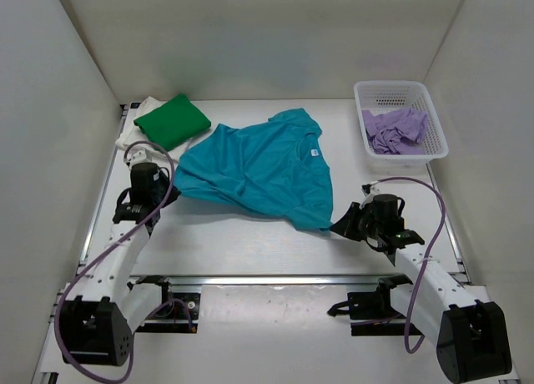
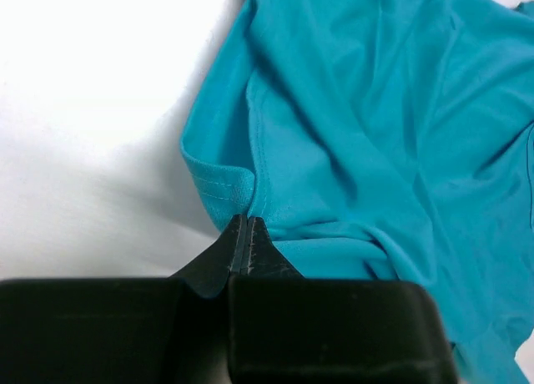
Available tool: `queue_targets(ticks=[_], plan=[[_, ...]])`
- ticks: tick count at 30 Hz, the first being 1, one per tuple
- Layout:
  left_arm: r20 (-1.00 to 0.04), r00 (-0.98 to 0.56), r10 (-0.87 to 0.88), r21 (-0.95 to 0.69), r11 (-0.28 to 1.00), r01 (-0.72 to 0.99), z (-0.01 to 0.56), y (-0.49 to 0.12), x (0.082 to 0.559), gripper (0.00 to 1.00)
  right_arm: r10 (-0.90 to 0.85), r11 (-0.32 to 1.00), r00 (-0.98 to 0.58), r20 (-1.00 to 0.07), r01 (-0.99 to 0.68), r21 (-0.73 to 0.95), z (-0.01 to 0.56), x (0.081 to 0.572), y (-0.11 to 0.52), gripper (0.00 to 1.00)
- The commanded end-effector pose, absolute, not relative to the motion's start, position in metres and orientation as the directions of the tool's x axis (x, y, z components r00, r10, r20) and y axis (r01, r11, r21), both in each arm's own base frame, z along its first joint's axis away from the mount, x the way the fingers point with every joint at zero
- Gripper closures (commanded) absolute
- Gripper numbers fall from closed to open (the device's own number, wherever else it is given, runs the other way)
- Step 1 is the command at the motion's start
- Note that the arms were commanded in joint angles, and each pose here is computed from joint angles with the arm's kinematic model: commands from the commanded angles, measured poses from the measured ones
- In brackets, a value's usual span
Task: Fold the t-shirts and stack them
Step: Flatten out the tshirt
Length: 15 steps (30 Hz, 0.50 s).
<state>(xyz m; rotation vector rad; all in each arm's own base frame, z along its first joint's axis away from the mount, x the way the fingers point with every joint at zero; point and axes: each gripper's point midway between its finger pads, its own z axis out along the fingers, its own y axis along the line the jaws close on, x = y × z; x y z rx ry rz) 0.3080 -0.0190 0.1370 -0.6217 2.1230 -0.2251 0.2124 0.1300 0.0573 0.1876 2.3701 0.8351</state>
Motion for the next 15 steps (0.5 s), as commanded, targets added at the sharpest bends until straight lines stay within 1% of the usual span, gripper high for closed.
queue_targets(ticks=[1, 3, 5, 6, 8, 9, 10, 12, 15], plan=[[-0.672, -0.556, -0.49, -0.336, 0.87, -0.361, 0.114, -0.014, 0.278, 0.98, 0.323, 0.798, -0.767, -0.554, -0.094, 0.595, 0.074, 0.221, 0.126, 1.0], [-0.639, -0.612, -0.467, -0.318, 0.884, -0.342, 0.103, -0.02, 0.263, 0.94, 0.317, 0.799, -0.773, -0.549, -0.094, 0.594, 0.073, 0.218, 0.126, 1.0], [-0.604, -0.647, -0.464, -0.303, 0.886, -0.352, 0.09, -0.021, 0.248, 0.87, 0.327, 0.796, -0.778, -0.537, -0.079, 0.6, 0.074, 0.215, 0.125, 1.0], [-0.58, -0.662, -0.474, -0.311, 0.88, -0.358, 0.084, -0.023, 0.239, 0.8, 0.321, 0.799, -0.78, -0.538, -0.082, 0.596, 0.073, 0.214, 0.124, 1.0], [-0.595, -0.651, -0.472, -0.31, 0.881, -0.356, 0.09, -0.027, 0.237, 0.67, 0.321, 0.799, -0.785, -0.53, -0.076, 0.597, 0.074, 0.212, 0.124, 0.99], [-0.609, -0.634, -0.477, -0.335, 0.879, -0.34, 0.099, -0.031, 0.239, 0.52, 0.314, 0.804, -0.791, -0.525, -0.072, 0.59, 0.071, 0.21, 0.124, 1.0], [-0.607, -0.629, -0.485, -0.347, 0.874, -0.34, 0.1, -0.032, 0.24, 0.45, 0.314, 0.806, -0.793, -0.522, -0.069, 0.588, 0.072, 0.209, 0.125, 1.0], [-0.619, -0.588, -0.52, -0.382, 0.854, -0.353, 0.111, -0.025, 0.246, 0.43, 0.318, 0.804, -0.783, -0.535, -0.076, 0.59, 0.081, 0.211, 0.124, 1.0], [-0.603, -0.617, -0.506, -0.37, 0.862, -0.345, 0.099, -0.03, 0.247, 0.4, 0.329, 0.797, -0.758, -0.563, -0.097, 0.596, 0.098, 0.216, 0.12, 1.0]])
